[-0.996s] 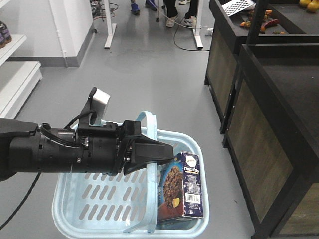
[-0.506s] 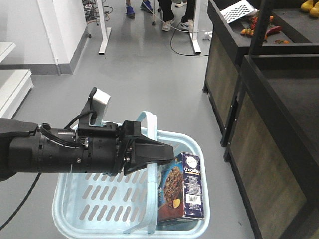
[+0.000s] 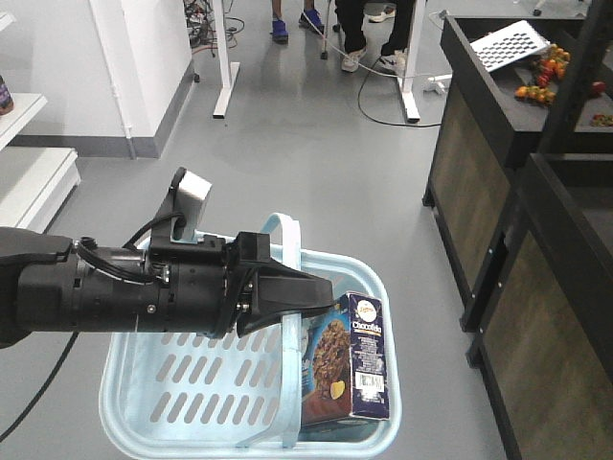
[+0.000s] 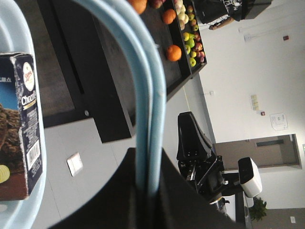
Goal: Left arm holds basket, right arm returns cookies
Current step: 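Turn the base away from the shelves, keeping the basket held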
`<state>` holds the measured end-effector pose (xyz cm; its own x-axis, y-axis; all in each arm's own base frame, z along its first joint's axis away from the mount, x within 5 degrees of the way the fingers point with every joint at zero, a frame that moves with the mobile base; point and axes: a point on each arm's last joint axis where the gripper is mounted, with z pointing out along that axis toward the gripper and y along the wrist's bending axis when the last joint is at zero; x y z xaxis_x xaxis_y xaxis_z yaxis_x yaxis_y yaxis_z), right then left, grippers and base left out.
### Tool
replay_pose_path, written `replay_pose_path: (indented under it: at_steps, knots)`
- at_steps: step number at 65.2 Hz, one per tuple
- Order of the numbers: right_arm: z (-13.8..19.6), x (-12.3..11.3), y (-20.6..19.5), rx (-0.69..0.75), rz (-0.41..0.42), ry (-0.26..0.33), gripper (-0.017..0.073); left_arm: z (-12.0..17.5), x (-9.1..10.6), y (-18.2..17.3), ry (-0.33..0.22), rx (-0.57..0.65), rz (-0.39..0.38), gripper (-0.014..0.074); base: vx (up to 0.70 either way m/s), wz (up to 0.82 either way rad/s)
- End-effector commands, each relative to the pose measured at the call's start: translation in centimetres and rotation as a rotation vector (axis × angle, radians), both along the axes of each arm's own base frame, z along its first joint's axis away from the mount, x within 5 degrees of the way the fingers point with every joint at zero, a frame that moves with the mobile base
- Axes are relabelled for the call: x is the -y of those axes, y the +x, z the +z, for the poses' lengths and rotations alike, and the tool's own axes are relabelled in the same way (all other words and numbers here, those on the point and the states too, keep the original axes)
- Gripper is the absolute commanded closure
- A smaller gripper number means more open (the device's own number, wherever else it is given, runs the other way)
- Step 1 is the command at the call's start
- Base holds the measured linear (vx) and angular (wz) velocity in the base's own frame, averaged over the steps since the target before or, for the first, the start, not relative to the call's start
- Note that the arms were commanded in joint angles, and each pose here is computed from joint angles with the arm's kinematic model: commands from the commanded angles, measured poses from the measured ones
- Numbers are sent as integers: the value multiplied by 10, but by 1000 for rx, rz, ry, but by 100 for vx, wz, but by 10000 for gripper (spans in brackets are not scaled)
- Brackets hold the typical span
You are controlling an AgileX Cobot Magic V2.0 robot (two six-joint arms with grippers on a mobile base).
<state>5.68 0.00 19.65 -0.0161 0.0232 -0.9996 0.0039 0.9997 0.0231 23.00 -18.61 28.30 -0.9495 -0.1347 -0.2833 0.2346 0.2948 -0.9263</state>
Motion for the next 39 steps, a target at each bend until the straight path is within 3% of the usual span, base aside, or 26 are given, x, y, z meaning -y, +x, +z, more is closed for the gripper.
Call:
replay_pose_path:
  at_steps: [1, 39]
  knots:
    - [1, 0, 0, 67, -6, -18, 570, 31, 2, -4, -142, 36, -7, 596, 37, 7]
    - [1, 0, 0, 67, -6, -18, 570, 31, 2, -4, -142, 36, -6, 596, 37, 1]
